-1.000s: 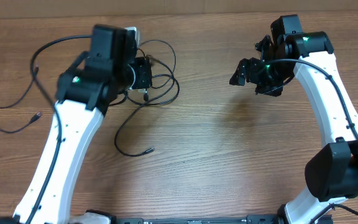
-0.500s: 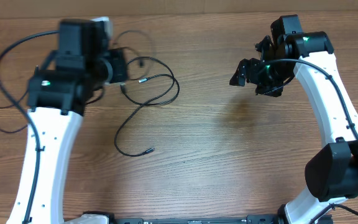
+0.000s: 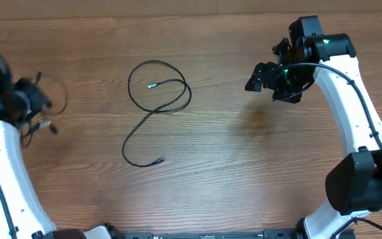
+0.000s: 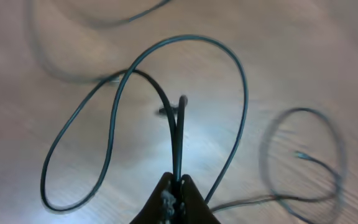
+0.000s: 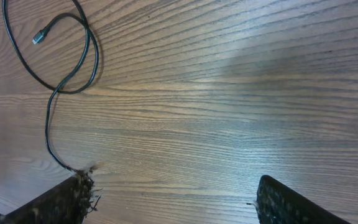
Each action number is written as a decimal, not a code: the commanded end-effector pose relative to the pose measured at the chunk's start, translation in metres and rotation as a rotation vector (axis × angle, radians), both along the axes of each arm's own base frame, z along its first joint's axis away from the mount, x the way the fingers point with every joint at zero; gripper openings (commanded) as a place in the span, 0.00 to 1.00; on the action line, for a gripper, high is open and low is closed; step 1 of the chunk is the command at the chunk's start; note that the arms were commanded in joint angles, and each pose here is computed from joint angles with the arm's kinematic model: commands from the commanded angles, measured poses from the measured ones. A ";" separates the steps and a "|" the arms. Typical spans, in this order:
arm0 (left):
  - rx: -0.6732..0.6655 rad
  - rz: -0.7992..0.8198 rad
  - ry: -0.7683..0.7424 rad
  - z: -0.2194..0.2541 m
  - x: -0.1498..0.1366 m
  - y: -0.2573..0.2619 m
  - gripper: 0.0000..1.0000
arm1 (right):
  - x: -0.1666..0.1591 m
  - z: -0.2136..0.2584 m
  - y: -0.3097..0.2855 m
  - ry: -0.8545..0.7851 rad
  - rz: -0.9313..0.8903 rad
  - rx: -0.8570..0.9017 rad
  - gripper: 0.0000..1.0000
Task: Untangle cables
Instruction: 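Swing the left gripper left and drop the cable beside the first, then lower the left gripper onto the last cable and grasp it, then carry the last cable left and release it with the others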
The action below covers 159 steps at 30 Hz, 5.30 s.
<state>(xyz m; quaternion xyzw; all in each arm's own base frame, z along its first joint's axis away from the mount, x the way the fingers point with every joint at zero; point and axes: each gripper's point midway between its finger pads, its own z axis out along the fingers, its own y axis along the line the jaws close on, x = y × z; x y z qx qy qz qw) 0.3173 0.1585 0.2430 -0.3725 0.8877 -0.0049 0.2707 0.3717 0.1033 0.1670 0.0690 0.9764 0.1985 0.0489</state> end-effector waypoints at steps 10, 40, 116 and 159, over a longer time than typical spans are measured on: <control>-0.080 0.501 -0.029 -0.076 -0.086 0.117 0.04 | -0.001 0.007 0.000 -0.020 0.007 -0.005 0.83; 0.140 -0.924 -0.271 -0.045 0.093 -0.170 1.00 | 0.002 0.007 0.001 -0.033 0.007 -0.003 0.83; 0.088 -1.068 0.269 -0.121 0.144 -0.266 0.04 | -0.005 0.004 -0.006 0.001 0.002 -0.040 0.83; 0.429 -0.140 -0.093 0.064 0.176 0.059 0.09 | -0.016 0.002 -0.007 0.045 0.002 -0.045 0.83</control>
